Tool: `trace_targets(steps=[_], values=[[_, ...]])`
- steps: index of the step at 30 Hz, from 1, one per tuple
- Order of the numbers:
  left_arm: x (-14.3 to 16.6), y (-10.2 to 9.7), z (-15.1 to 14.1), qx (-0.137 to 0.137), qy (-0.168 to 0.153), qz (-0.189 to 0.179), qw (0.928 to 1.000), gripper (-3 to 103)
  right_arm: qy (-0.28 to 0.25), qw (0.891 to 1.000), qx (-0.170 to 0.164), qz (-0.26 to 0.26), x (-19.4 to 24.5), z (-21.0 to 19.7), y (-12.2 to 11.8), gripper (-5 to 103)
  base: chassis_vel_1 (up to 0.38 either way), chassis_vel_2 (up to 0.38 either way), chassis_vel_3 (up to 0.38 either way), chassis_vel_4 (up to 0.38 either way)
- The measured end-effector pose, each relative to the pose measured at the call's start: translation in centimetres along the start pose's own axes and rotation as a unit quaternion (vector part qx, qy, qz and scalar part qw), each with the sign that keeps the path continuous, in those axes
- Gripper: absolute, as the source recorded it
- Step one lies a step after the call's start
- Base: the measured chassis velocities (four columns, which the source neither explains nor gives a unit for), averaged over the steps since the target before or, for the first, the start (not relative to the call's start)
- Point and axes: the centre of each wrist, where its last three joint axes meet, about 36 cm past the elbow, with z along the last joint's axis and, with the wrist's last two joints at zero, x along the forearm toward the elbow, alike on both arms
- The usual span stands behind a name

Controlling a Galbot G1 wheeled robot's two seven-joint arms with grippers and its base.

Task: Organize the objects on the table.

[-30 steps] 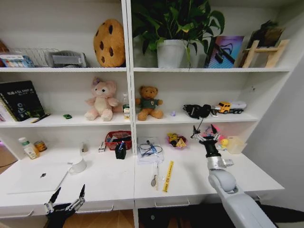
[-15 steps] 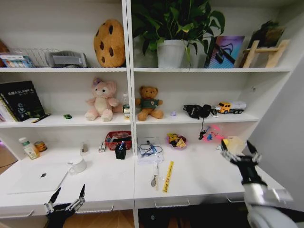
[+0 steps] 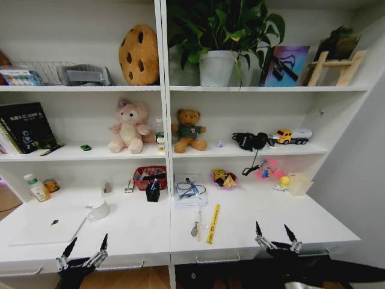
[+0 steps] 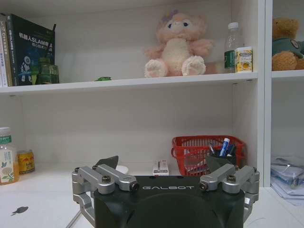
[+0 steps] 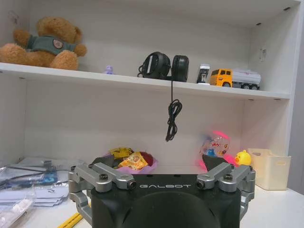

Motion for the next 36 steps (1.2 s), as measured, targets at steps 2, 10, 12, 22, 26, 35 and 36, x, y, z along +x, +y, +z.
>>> trace_targets(steps=[2,10,12,22,26,35,36], values=[[0.00,0.00,0.00,0.000,0.000,0.000,1.0000,100,0.001,1.000,0.004,-0.001,0.15,0.03,0.13,100,0.000,0.000,0.000,0.000],[0.00,0.00,0.00,0.000,0.000,0.000,1.0000,100,0.010,1.000,0.008,-0.009,0.85,-0.14,0.47,100,0.000,0.000,0.000,0.000],[0.00,0.00,0.00,0.000,0.000,0.000,1.0000,100,0.010,1.000,0.008,-0.009,0.85,-0.14,0.47,100,0.000,0.000,0.000,0.000],[0.00,0.00,0.00,0.000,0.000,0.000,1.0000,100,0.009,1.000,0.007,-0.009,0.78,-0.16,0.45,100,0.000,0.000,0.000,0.000],[0.00,0.00,0.00,0.000,0.000,0.000,1.0000,100,0.009,1.000,0.007,-0.009,0.75,-0.17,0.44,100,0.000,0.000,0.000,0.000],[0.00,0.00,0.00,0.000,0.000,0.000,1.0000,100,0.009,1.000,0.007,-0.009,0.73,-0.15,0.42,100,0.101,0.080,-0.093,-0.088],[0.00,0.00,0.00,0.000,0.000,0.000,1.0000,100,0.009,1.000,0.007,-0.009,0.72,-0.14,0.42,100,0.196,0.184,-0.168,-0.207]])
